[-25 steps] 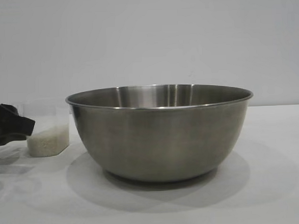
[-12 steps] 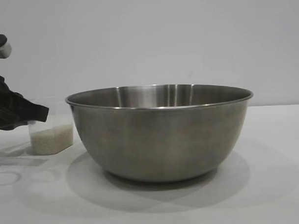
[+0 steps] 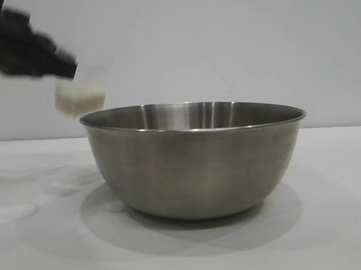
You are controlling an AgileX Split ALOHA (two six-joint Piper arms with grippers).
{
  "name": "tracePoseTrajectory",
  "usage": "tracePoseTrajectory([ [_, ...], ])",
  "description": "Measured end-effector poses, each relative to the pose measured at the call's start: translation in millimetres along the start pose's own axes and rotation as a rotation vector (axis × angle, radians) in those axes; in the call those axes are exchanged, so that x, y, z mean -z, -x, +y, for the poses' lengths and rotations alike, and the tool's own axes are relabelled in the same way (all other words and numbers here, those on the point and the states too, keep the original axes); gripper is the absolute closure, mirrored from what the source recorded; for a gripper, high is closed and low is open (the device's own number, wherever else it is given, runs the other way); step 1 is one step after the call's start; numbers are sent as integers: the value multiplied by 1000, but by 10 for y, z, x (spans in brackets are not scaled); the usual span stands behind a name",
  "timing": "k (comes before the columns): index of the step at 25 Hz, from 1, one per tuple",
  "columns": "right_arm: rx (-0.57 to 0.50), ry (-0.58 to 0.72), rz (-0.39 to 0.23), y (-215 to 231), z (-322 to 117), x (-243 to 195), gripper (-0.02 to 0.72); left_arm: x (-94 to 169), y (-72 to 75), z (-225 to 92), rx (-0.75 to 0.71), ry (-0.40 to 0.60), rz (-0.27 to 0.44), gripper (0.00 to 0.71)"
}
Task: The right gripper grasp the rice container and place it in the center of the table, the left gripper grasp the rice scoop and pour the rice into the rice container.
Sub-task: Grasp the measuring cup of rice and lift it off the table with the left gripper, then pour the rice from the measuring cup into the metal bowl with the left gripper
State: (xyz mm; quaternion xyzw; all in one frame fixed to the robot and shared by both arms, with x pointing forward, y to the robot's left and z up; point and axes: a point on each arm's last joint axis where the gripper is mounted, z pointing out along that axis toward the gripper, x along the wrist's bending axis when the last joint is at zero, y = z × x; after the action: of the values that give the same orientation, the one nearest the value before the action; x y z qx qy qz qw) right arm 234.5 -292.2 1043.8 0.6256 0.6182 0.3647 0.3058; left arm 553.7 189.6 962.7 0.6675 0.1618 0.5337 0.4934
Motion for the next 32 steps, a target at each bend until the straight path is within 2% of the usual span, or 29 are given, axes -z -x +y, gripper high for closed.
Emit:
tracePoseTrajectory([
  [3,0,0,0,0,0,0,349,-101,-45,252,-335,106,-88,710],
  [6,0,0,0,0,0,0,349,-181,11,370,-604,153,-176,710],
  [12,0,0,0,0,0,0,349,-256,334,506,-1082,233,-328,710],
  [16,0,0,0,0,0,0,349,-227,541,576,-1317,351,-407,710],
  [18,0,0,0,0,0,0,349,-216,629,618,-1411,401,-422,710],
  [21,0,0,0,0,0,0,349,-209,705,668,-1579,475,-404,710],
  [22,0,0,0,0,0,0,398,-211,714,680,-1635,496,-392,710],
  [23,0,0,0,0,0,0,407,-211,720,685,-1682,511,-383,710],
  [29,0,0,0,0,0,0,400,-207,727,686,-1857,568,-349,710],
  [32,0,0,0,0,0,0,400,-207,727,687,-1894,579,-338,710],
])
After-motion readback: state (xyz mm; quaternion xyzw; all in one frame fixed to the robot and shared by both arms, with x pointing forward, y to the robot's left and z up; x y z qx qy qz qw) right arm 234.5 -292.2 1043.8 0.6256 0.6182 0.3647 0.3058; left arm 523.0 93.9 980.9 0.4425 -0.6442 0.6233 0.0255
